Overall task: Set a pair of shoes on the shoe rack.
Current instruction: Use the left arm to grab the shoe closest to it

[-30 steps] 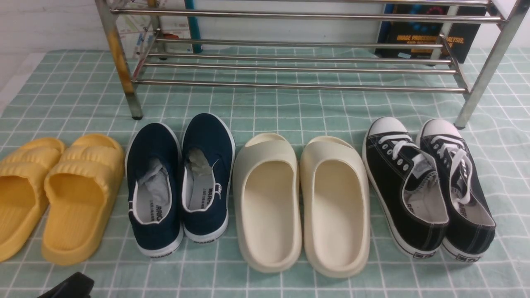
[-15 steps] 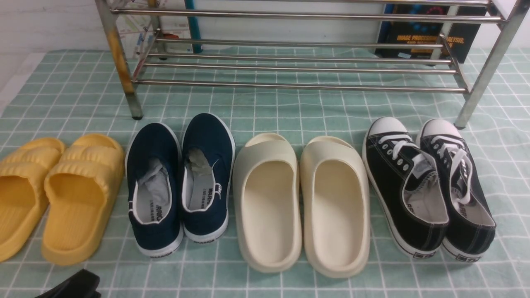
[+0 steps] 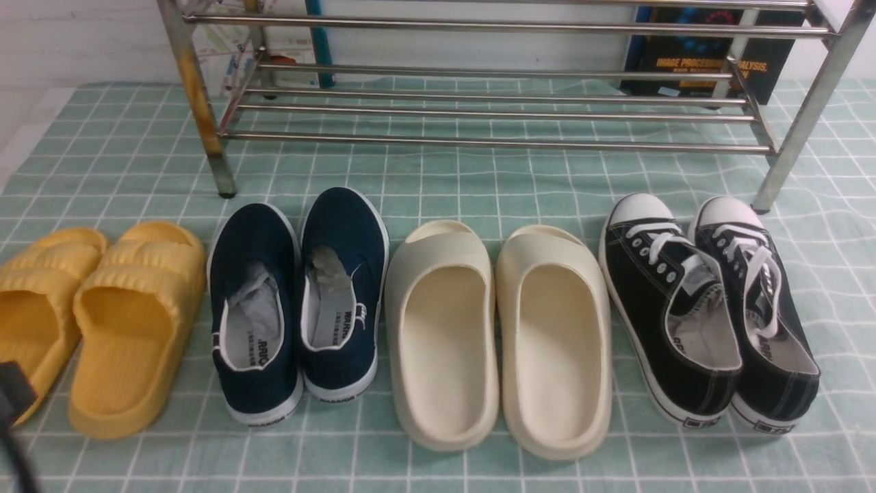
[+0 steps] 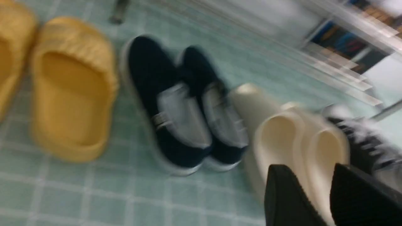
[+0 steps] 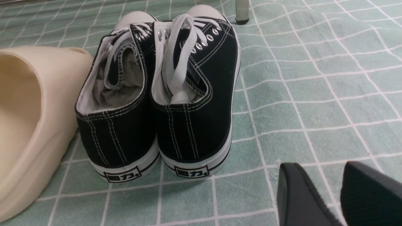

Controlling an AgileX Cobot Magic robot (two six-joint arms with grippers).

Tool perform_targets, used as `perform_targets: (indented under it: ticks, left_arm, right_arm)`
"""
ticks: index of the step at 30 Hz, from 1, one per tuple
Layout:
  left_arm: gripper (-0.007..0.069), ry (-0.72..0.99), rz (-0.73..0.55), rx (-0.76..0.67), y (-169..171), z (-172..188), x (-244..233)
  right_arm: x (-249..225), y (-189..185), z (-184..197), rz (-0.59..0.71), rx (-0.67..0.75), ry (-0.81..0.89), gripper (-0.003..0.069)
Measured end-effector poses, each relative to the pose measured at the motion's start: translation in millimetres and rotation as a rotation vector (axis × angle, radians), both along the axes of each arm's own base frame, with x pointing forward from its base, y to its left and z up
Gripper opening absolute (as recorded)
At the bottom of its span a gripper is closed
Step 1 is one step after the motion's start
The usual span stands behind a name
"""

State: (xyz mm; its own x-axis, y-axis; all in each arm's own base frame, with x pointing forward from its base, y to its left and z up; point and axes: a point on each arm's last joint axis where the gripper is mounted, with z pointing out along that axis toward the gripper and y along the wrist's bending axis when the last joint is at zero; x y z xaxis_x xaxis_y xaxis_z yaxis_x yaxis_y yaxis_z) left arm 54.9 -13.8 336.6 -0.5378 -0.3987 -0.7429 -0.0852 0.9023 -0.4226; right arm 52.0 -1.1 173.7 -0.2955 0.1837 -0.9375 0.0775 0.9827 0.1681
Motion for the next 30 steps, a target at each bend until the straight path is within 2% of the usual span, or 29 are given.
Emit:
perform_targets:
  ticks: [3, 4, 6, 8, 12, 13, 16, 21, 27, 30]
  left_arm:
    - [0.0239, 0.268, 0.069, 0.168, 12, 2, 29]
    - [0.0239, 0.278, 0.074, 0.175, 13, 4, 31]
    - [0.0239, 0.443, 0.093, 0.259, 18, 1, 57]
    - [0.0239, 0.494, 0.083, 0.281, 17, -1, 69]
    - [0.0239, 0.587, -0.049, 0.360, 1, -10, 106]
    - [0.0239, 0.622, -0.127, 0.395, -13, -17, 122]
    - [0.0239, 0.679, -0.204, 0.431, -34, -29, 147]
    - [0.0239, 0.735, -0.172, 0.395, -51, -46, 185]
    - [0.0239, 0.754, -0.075, 0.219, -56, -75, 230]
    - [0.0239, 0.766, -0.044, 0.174, -53, -89, 242]
  right_arm:
    - [0, 0, 0, 0.000, 0.000, 0.000, 0.0247]
    - [0, 0, 0, 0.000, 0.000, 0.000, 0.0247]
    - [0, 0, 0, 0.000, 0.000, 0.000, 0.0247]
    - [0, 0, 0, 0.000, 0.000, 0.000, 0.0247]
    - [0, 0, 0, 0.000, 0.000, 0.000, 0.0247]
    - [0, 0, 0, 0.000, 0.000, 0.000, 0.0247]
    - [0, 0, 0, 0.000, 0.000, 0.000, 0.0247]
    - [0, 0, 0, 0.000, 0.000, 0.000, 0.0247]
    - [0, 0, 0, 0.000, 0.000, 0.000, 0.0247]
    - [0, 0, 0, 0.000, 0.000, 0.000, 0.0247]
